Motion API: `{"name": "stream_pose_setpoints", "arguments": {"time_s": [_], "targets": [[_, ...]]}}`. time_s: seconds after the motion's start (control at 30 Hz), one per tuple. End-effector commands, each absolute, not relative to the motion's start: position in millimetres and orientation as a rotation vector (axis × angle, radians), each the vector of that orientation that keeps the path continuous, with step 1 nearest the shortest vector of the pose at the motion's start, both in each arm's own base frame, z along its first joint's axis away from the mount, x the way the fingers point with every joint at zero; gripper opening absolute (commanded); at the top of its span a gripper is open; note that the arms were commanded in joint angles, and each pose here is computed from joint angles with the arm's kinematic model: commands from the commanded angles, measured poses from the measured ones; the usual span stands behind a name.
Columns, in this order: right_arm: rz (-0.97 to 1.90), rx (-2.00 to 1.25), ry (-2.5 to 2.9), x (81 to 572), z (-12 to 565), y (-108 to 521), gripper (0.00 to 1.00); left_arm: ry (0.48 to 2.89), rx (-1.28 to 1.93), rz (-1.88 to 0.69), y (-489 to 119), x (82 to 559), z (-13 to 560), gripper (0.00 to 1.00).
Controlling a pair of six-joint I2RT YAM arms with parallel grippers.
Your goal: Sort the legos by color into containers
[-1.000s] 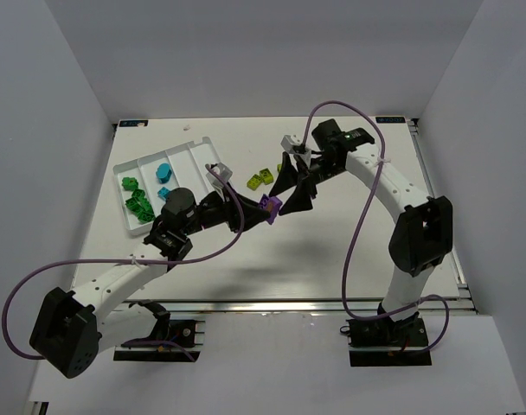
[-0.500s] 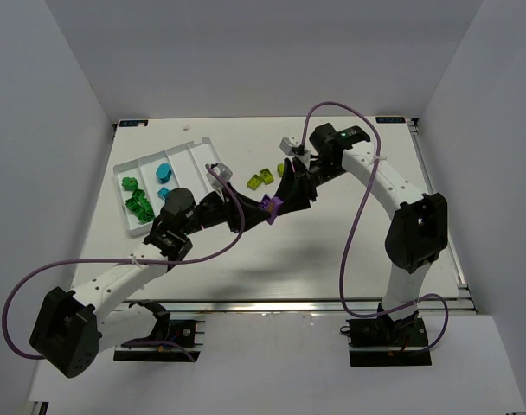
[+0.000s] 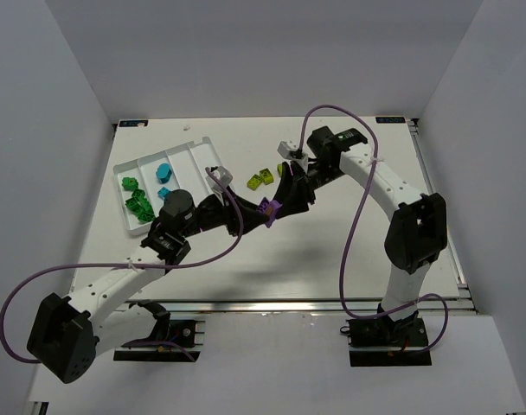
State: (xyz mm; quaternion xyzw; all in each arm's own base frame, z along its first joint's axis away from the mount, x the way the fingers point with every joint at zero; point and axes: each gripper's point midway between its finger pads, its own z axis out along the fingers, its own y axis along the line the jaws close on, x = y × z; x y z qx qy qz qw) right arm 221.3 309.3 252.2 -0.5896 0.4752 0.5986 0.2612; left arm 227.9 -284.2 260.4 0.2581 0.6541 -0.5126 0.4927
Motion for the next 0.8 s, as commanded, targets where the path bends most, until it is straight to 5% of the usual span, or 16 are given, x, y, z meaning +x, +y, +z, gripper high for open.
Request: {"name": "stream_pose_setpoints", "arguments": {"time_s": [0.0, 0.57, 0.77], "targets": [[1.564, -1.640, 1.264, 214, 253, 303, 0.05, 1.516, 0.608, -1.194, -277, 233, 285, 0.05], [1.475, -1.673, 1.327, 217, 236, 284, 0.02, 1.495, 0.481, -1.147, -247, 259, 302, 0.03], [1.223, -1.668, 1.406, 246, 223, 284, 0.01, 1.814, 0.109, -0.955, -193, 326, 258, 0.00]]}}
